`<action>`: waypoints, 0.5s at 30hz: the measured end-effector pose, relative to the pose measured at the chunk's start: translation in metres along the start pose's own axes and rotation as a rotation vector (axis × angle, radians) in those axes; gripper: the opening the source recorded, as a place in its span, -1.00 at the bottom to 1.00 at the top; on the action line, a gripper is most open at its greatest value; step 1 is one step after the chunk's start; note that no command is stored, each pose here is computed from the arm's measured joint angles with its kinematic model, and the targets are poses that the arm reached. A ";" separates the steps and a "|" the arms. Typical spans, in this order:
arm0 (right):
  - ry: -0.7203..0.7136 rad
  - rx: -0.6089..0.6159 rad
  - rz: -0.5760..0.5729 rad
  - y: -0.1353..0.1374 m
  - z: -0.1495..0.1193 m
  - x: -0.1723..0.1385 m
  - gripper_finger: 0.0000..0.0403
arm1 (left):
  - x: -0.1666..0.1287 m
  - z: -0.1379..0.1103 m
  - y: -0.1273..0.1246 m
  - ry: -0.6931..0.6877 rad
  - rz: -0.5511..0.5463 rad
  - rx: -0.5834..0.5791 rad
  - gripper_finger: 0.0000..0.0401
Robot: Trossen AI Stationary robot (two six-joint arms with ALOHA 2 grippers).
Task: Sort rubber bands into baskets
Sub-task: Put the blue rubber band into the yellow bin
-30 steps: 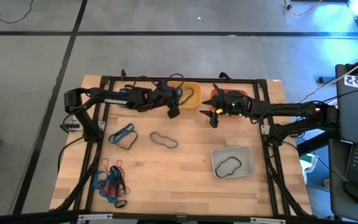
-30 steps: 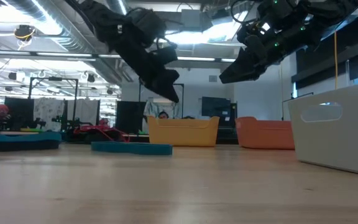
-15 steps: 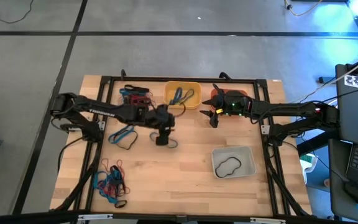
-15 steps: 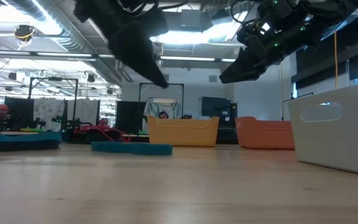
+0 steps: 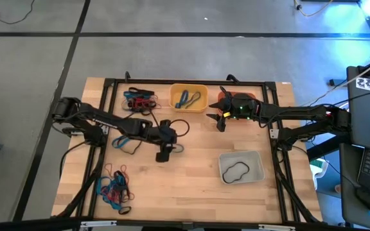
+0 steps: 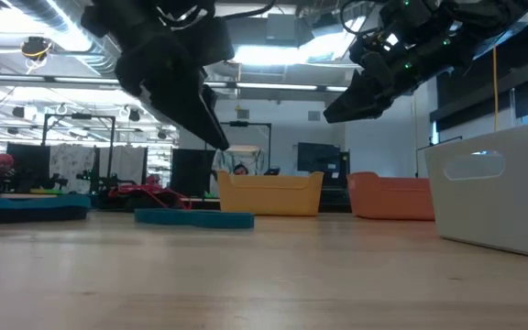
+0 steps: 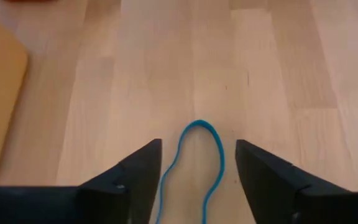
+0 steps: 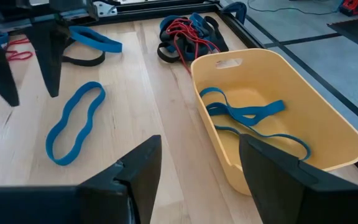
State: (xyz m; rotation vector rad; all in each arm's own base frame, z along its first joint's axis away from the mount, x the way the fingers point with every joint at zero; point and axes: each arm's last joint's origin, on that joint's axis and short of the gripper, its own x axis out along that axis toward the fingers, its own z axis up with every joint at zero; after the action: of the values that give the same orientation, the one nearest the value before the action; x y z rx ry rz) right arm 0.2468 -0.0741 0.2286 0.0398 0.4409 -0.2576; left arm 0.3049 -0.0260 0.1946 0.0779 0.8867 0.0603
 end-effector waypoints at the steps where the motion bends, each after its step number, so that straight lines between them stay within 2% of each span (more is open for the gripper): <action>1: 0.000 0.000 0.000 0.000 0.000 0.000 0.06 | 0.001 -0.001 -0.001 0.011 -0.002 0.000 0.09; 6: 0.000 0.000 0.000 0.000 0.000 0.000 0.06 | 0.014 -0.012 -0.005 0.111 -0.003 0.026 0.24; 10: 0.000 0.000 0.000 0.000 0.000 0.000 0.06 | 0.025 -0.019 -0.007 0.168 -0.001 0.044 0.25; 15: 0.001 0.000 0.001 0.000 0.000 0.000 0.06 | 0.035 -0.027 -0.007 0.232 0.054 0.066 0.25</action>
State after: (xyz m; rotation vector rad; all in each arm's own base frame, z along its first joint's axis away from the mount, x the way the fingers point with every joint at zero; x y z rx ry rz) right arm 0.2468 -0.0740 0.2285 0.0399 0.4416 -0.2570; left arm 0.3061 -0.0285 0.1495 0.1587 1.1188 0.0917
